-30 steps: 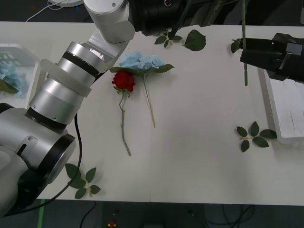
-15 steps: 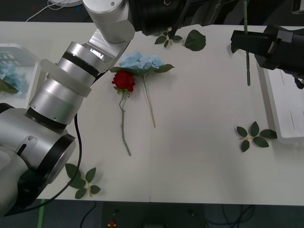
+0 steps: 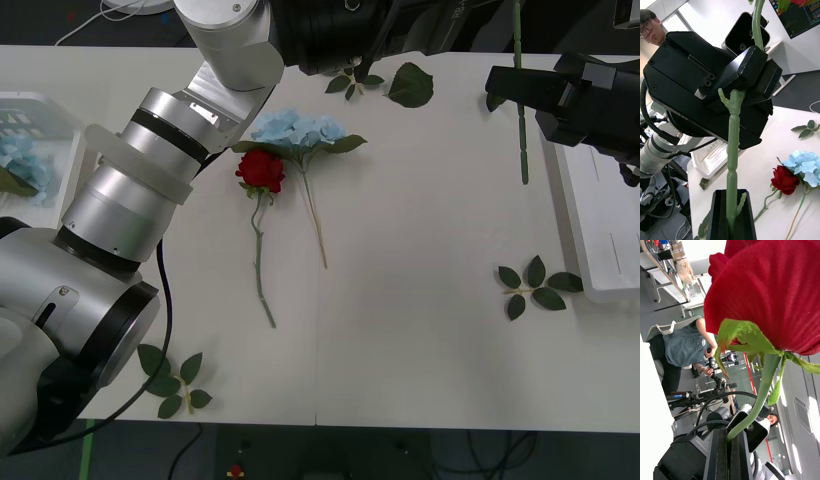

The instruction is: Place the red flowers into the right box and the blue flowers into the left box. If a person shows an open palm, hand one flower to the person first, then continue sorting.

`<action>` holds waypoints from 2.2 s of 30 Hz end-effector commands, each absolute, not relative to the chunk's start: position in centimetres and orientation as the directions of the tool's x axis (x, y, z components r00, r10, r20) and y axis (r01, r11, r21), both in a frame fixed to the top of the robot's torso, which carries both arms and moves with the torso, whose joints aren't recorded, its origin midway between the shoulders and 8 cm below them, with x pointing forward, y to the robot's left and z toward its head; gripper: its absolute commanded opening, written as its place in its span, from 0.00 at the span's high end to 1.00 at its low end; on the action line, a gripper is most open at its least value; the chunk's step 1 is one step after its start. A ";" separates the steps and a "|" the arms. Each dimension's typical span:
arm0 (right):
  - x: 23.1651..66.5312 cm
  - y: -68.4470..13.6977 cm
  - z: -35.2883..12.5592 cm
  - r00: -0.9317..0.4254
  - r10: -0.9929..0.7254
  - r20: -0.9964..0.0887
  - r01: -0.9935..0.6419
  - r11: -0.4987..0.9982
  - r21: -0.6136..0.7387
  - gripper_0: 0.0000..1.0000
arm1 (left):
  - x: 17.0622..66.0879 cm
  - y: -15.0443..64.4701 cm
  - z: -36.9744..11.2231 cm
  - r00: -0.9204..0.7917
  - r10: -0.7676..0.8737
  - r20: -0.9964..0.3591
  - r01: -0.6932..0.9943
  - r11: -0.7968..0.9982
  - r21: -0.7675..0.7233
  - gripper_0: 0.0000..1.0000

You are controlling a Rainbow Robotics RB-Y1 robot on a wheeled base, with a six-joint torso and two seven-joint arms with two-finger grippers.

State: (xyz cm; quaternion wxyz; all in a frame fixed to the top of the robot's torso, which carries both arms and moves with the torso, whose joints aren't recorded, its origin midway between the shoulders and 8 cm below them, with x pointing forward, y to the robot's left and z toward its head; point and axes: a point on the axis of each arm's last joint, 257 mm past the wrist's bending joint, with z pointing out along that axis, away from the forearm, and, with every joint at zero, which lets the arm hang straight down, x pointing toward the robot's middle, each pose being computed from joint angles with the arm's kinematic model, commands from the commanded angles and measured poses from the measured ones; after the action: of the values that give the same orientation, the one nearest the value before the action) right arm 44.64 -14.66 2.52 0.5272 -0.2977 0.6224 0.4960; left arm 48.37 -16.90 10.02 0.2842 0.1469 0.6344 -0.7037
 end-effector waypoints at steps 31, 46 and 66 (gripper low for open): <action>45.6 -17.3 3.4 -0.267 0.059 -0.962 -0.875 0.405 0.267 1.00 | 47.0 -17.6 12.0 -0.758 -0.197 -0.622 0.641 -0.053 -0.765 0.00; 49.9 -35.6 -4.9 -0.607 -0.061 -0.792 -0.464 0.836 0.292 1.00 | 47.5 -13.8 13.0 -0.754 -0.207 -0.624 0.647 -0.071 -0.759 0.00; 50.9 -55.7 -13.7 -0.718 -0.084 -0.691 -0.063 0.996 -0.055 1.00 | 49.9 8.3 -0.6 -0.854 0.220 -0.472 0.475 0.702 -0.532 0.00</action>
State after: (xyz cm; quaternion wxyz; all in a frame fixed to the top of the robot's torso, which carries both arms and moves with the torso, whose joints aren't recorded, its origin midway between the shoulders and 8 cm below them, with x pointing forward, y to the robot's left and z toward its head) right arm 49.30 -54.76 -14.30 0.3521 -0.0544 0.9344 -0.0012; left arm 49.95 6.50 -2.17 0.2212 0.2549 0.8649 -0.3714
